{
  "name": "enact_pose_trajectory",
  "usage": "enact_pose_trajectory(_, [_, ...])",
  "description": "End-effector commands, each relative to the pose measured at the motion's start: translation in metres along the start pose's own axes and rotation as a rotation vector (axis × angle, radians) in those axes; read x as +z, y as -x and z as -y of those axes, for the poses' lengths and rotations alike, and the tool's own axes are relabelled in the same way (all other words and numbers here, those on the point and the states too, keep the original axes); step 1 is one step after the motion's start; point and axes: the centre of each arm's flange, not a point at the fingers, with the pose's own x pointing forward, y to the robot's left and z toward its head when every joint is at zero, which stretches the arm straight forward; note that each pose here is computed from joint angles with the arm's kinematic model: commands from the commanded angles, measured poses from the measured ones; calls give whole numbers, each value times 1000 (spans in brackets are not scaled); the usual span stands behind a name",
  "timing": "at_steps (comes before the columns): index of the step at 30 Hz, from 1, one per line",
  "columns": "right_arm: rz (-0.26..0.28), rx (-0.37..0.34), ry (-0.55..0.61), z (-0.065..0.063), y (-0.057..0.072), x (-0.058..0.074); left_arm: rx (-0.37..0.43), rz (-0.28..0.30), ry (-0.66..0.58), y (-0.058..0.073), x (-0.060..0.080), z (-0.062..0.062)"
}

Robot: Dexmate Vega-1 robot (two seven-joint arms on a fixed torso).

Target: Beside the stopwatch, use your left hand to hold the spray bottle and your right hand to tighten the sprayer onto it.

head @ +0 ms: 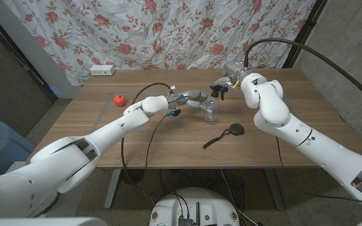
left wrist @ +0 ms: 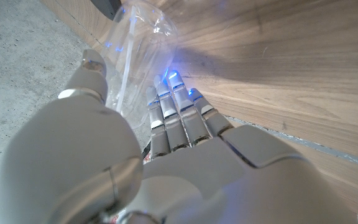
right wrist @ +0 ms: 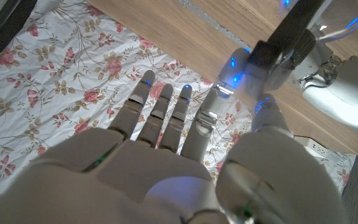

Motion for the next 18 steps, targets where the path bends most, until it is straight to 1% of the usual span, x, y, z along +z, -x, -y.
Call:
enact_pose_trajectory(1, [-30,5,-44,0,-1,-3,-8,6,0,-1,1,1])
enact_pose_trajectory(7, [-24,-8,-37,1,2,-5,-5,9,-1,-2,1,-1])
enact_pose_trajectory(10, [-25,-1,-22,3,2,-6,-5,13,0,-3,0,-2])
enact_pose_trajectory(18, [-4,4,-3,6,4,-11,-16,14,1,-5,-2,-1])
